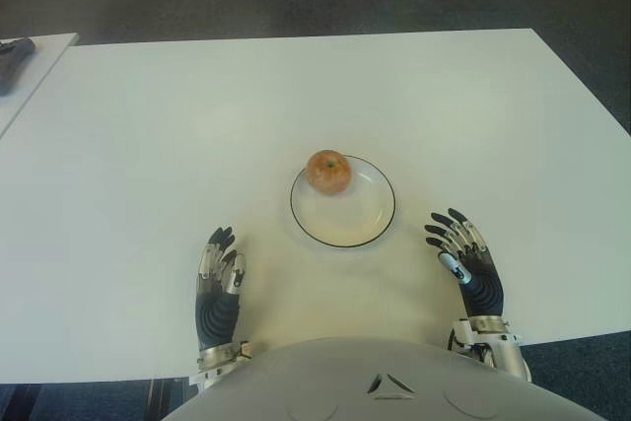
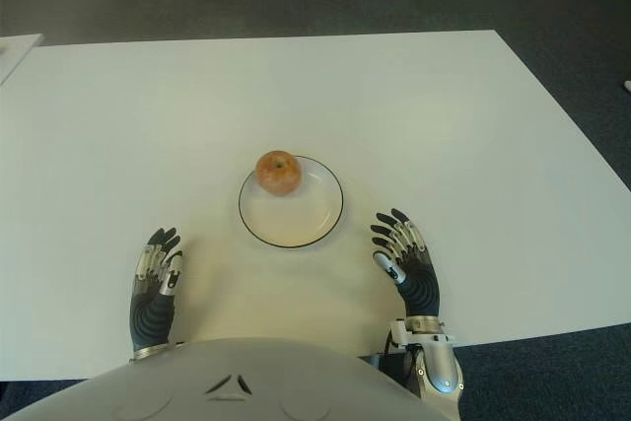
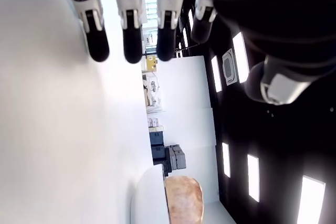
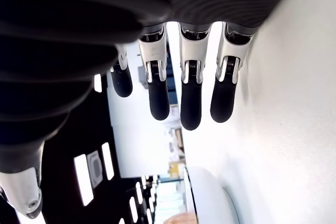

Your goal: Put the apples into the plate.

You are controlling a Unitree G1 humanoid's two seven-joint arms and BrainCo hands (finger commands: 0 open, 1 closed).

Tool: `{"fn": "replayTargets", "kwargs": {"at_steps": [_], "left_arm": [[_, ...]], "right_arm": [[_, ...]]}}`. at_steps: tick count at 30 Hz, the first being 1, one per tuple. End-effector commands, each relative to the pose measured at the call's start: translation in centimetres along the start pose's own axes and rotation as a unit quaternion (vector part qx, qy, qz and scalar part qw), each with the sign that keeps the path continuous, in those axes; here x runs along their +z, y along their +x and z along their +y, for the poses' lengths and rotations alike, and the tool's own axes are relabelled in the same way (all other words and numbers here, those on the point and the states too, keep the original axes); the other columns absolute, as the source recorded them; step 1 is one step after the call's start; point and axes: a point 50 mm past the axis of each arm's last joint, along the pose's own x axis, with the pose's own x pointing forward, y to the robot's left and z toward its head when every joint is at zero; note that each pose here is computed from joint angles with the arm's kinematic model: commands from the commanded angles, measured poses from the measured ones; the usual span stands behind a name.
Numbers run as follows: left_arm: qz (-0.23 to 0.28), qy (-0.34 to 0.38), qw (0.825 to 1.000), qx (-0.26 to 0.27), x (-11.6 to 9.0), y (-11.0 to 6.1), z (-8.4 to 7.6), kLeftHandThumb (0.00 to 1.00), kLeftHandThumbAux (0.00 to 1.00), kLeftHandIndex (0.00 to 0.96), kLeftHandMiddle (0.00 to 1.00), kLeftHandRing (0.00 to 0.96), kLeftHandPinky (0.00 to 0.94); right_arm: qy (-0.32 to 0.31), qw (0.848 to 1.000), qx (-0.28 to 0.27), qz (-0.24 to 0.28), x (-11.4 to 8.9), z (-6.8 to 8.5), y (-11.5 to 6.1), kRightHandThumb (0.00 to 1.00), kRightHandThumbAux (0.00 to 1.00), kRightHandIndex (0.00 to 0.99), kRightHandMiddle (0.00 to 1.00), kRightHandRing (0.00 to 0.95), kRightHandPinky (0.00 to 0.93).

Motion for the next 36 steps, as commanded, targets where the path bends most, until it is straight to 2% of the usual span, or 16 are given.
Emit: {"fn": "replayTargets", "kwargs": {"at_steps": [1,11,18,29,36], "left_arm": [[0.015,-0.003,1.0,0.003,-0.14,-0.53,-0.29,0.073,0.424,0.124,0.182,0.192,0.219],[0.007,0.004,1.0,-0.008,-0.11,-0.85,-0.59,0.084,0.456,0.117,0.145,0.157,0.185],[-0.007,0.005,1.0,0.001,0.13,-0.82,-0.7,0.092,0.477,0.125,0.162,0.181,0.22],[0.016,-0.001,1.0,-0.004,-0.08,-1.19,-0.78,0.102,0.485,0.116,0.127,0.14,0.168],[0.024,0.006,1.0,0.005,-0.07,-1.24,-0.82,0.104,0.49,0.108,0.121,0.134,0.17]], "right_arm": [[0.002,0.999,-0.003,0.04,-1.11,-0.28,-1.03,0.423,0.62,0.144,0.255,0.276,0.303],[-0.001,0.999,0.001,0.037,-1.1,-0.5,-1.04,0.418,0.621,0.149,0.258,0.274,0.298],[-0.001,0.999,0.002,0.038,-1.07,-0.54,-1.03,0.412,0.618,0.149,0.256,0.272,0.306],[-0.009,0.999,-0.008,0.043,-0.91,-0.49,-1.05,0.436,0.607,0.136,0.257,0.283,0.312],[-0.007,0.999,-0.008,0.041,-0.86,-0.46,-1.05,0.445,0.609,0.125,0.255,0.279,0.306]]}}
